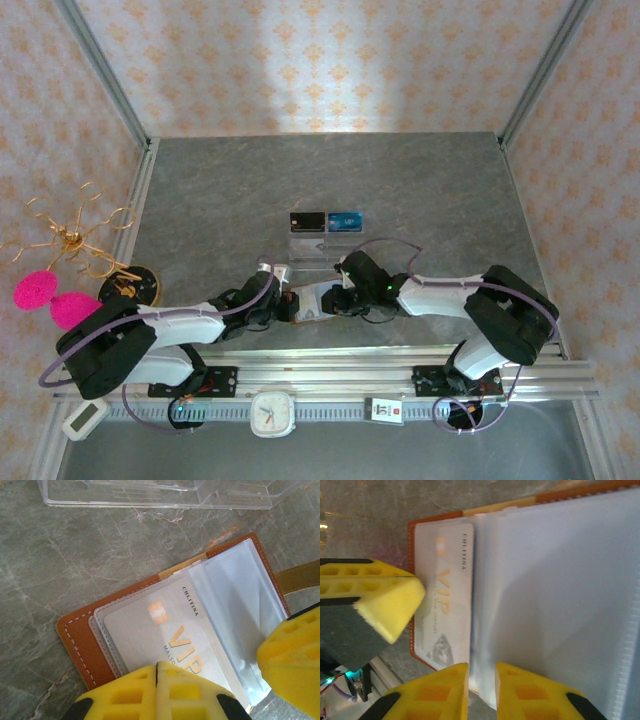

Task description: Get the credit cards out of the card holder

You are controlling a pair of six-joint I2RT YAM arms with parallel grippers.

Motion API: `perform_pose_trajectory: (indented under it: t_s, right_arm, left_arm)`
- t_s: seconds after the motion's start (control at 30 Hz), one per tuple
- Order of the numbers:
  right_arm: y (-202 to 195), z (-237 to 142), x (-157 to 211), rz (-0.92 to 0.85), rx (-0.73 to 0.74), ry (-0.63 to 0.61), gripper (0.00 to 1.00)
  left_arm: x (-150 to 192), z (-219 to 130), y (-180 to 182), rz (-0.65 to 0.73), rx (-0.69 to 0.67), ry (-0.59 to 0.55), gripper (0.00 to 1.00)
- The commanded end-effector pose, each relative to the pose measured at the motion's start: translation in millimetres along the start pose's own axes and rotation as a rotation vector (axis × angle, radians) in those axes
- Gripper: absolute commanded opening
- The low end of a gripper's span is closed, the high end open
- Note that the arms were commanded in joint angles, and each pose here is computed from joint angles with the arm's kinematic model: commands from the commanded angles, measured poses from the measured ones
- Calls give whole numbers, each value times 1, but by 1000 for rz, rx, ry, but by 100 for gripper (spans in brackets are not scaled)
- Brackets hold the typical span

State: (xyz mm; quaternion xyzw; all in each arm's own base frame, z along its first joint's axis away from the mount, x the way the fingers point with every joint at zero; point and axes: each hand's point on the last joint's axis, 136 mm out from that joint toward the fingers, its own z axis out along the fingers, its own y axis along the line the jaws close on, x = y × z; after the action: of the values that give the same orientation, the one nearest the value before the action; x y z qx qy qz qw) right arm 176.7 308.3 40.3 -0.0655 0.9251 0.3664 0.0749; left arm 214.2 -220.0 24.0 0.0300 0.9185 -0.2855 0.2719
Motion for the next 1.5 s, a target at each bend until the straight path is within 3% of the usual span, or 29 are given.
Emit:
perform_pose_trajectory:
  t_s: [0.0, 0.47, 0.6, 0.87, 1.0, 1.47]
  right_arm:
    - [14, 4, -11, -42, -36, -6, 20]
    - [-4, 19, -10, -12, 51, 22, 23]
    - [10, 21, -7, -20, -31, 52, 13]
    - [10, 26, -1, -8, -58, 77, 16]
    - [2, 21, -6, -6, -4, 40, 0]
    - [-30, -5, 1, 63, 121, -50, 0]
  left_arm:
    - [21, 3, 25, -13, -81, 75, 0]
    - [23, 6, 23, -13, -69, 86, 0]
    - [24, 8, 21, -11, -58, 91, 0]
    - [27, 8, 17, -18, -30, 106, 0]
    - [26, 6, 20, -27, -42, 94, 0]
    - [10, 5, 12, -16, -20, 60, 0]
